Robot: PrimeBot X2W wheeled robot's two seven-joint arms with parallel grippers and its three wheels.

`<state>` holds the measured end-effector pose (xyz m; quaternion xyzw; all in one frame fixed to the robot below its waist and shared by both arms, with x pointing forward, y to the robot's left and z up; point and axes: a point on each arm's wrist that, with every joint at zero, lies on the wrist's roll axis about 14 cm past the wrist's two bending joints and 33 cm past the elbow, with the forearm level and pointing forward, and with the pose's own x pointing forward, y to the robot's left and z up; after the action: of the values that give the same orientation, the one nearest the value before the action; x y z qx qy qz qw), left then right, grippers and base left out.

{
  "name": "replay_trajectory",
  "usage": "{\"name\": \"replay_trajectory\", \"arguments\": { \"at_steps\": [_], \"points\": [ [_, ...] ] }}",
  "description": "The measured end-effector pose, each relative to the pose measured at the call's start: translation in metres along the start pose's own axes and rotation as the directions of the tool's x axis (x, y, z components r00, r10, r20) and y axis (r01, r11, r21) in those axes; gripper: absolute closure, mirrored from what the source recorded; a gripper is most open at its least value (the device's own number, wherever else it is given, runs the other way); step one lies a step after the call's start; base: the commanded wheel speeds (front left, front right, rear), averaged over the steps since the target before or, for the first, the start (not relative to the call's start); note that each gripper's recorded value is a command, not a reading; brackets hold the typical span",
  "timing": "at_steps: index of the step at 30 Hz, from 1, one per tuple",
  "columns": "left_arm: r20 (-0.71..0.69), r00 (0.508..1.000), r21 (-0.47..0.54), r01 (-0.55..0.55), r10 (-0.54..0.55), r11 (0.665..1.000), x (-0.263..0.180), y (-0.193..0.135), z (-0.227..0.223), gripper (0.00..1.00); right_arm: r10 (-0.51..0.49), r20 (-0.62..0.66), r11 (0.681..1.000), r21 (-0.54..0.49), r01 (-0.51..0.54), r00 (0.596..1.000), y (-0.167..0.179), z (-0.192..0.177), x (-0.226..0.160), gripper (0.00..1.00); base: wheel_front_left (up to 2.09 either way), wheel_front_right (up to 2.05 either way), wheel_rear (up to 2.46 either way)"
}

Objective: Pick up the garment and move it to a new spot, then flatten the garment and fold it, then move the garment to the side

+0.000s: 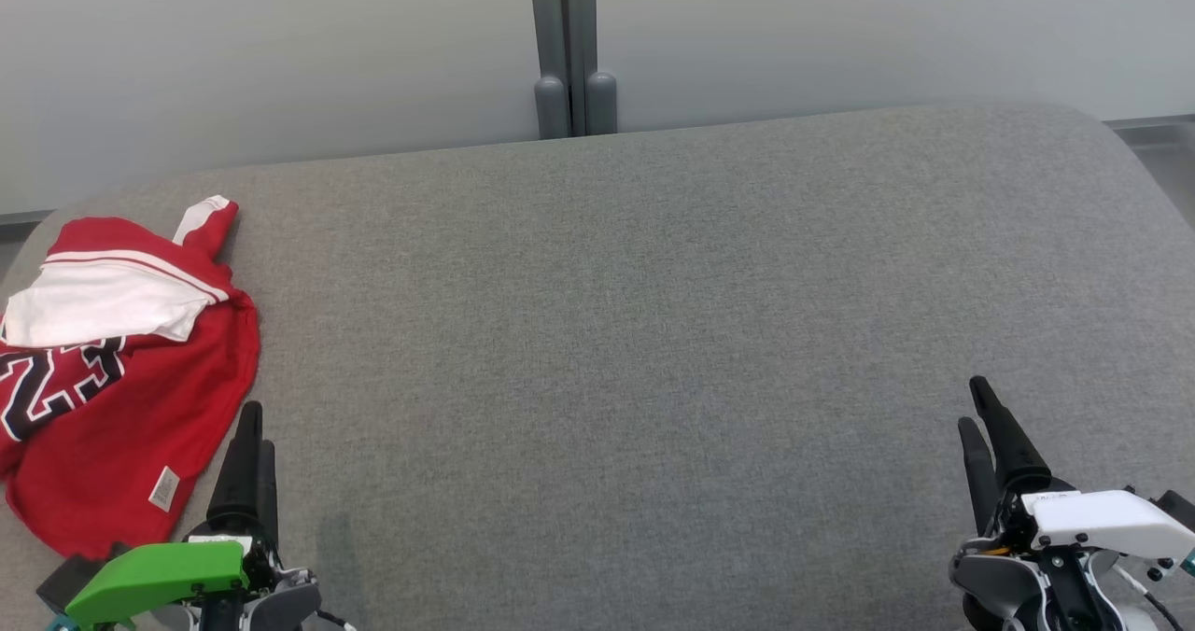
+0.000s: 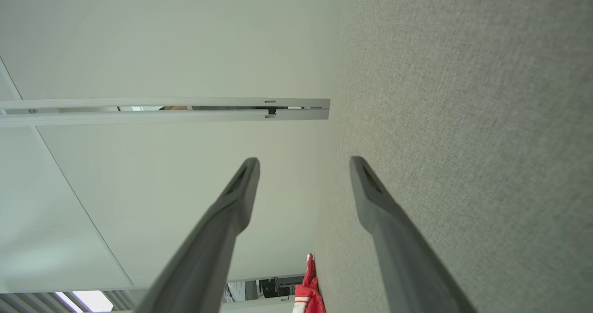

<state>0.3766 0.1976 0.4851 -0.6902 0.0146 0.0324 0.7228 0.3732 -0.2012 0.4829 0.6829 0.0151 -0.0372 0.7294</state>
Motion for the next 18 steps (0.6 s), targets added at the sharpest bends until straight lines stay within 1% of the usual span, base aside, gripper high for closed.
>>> {"name": "replay_trajectory", "arguments": {
  "at_steps": [6, 9, 14, 18],
  "points": [
    [0.006, 1.000, 0.106, 0.022, -0.022, 0.994, 0.001, -0.009, -0.001, 0.00, 0.030, 0.016, 0.993, -0.114, -0.028, 0.999, 0.010, 0.003, 0.000, 0.00, 0.00, 0.00, 0.00],
    [0.004, 1.000, 0.175, 0.028, -0.029, 0.984, 0.002, -0.013, -0.003, 0.00, 0.035, 0.016, 0.984, -0.174, -0.032, 0.999, 0.012, 0.003, -0.002, 0.00, 0.00, 0.00, 0.00],
    [0.002, 0.999, 0.284, 0.032, -0.034, 0.958, 0.002, -0.018, -0.006, 0.00, 0.060, 0.014, 0.961, -0.270, -0.054, 0.998, 0.019, 0.001, -0.002, 0.00, 0.00, 0.00, 0.00],
    [0.003, 0.999, 0.371, 0.036, -0.039, 0.928, 0.003, -0.022, -0.009, 0.00, 0.069, 0.010, 0.939, -0.339, -0.061, 0.998, 0.021, 0.000, -0.004, 0.00, 0.00, 0.00, 0.00]
  ]
}}
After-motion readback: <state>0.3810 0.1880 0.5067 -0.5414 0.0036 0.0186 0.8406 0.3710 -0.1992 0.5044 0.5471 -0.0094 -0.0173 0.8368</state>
